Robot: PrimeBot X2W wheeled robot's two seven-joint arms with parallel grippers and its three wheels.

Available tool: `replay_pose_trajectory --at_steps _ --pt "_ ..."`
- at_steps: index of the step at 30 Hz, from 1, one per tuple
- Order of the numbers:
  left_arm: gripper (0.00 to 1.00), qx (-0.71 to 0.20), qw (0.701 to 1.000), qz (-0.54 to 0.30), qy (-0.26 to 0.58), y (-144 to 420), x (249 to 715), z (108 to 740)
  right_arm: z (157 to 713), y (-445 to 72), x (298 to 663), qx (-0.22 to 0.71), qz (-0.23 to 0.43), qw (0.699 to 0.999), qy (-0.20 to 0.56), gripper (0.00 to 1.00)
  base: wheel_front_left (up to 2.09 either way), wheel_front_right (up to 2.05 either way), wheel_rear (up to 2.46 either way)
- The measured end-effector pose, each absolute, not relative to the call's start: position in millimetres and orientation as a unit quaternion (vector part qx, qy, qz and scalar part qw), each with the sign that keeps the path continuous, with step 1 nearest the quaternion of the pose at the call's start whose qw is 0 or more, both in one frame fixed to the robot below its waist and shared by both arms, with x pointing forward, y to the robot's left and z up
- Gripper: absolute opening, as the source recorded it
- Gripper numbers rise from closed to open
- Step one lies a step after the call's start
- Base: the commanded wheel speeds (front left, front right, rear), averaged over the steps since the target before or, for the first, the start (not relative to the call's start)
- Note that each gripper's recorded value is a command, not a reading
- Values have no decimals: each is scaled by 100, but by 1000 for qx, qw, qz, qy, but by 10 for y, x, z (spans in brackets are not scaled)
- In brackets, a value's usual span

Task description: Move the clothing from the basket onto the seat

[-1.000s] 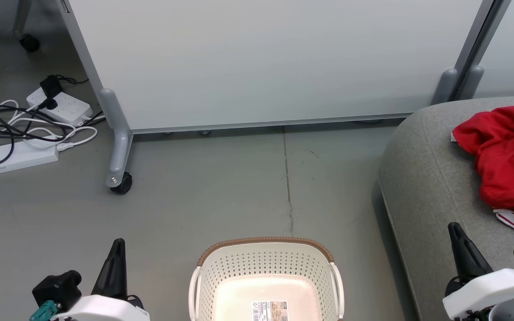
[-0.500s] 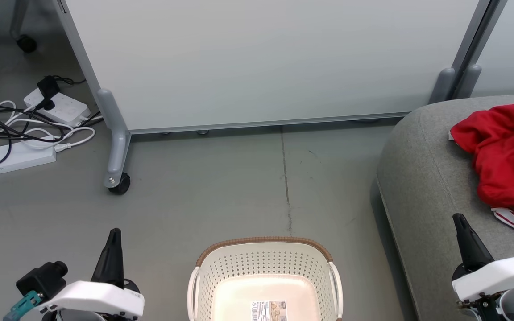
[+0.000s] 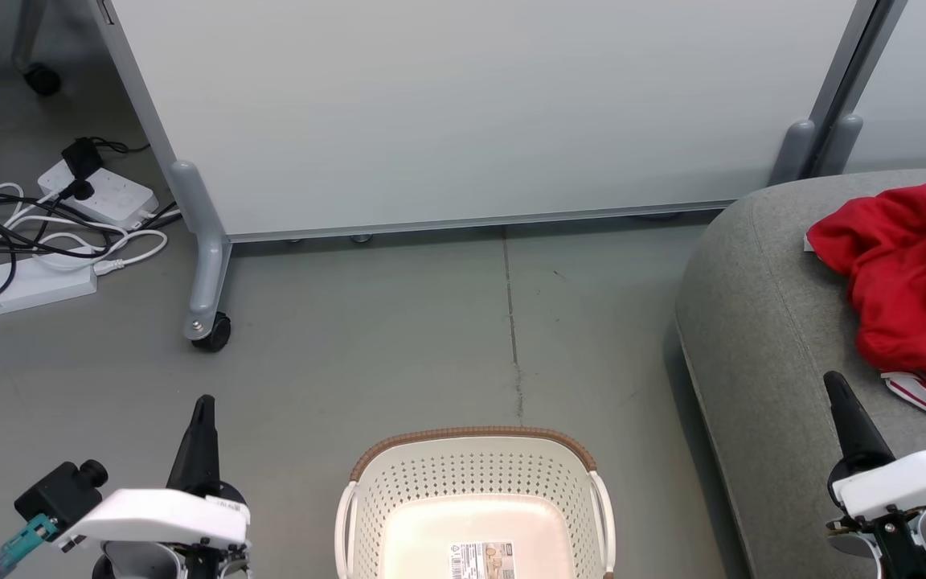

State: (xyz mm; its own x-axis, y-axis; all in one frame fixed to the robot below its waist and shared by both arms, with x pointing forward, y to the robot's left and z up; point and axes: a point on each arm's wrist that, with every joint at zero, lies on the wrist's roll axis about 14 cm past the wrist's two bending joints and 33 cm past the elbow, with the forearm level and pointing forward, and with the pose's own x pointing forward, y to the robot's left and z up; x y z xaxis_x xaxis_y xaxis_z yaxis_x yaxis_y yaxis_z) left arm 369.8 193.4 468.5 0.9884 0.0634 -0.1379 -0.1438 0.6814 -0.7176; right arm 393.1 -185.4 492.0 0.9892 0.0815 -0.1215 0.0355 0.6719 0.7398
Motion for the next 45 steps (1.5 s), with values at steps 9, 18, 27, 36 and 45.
replay_pose_trajectory --at_steps 9,18,27,36,45 --pt "0 -446 892 54 45 1926 3774 4739 4944 -1884 3987 454 10 888 69 0 0 0 0" --pt "0 -496 866 50 36 1909 3848 4800 4951 -1933 4027 503 5 862 63 0 0 0 0" --pt "0 -537 842 46 31 1886 3902 4842 4978 -1963 4067 542 3 839 57 0 0 0 0" --pt "0 -573 818 42 26 1873 3949 4880 5022 -1995 4115 577 4 815 50 0 0 0 0" --pt "0 -605 795 39 21 1863 3987 4909 5045 -2028 4146 610 3 791 43 0 0 0 0"
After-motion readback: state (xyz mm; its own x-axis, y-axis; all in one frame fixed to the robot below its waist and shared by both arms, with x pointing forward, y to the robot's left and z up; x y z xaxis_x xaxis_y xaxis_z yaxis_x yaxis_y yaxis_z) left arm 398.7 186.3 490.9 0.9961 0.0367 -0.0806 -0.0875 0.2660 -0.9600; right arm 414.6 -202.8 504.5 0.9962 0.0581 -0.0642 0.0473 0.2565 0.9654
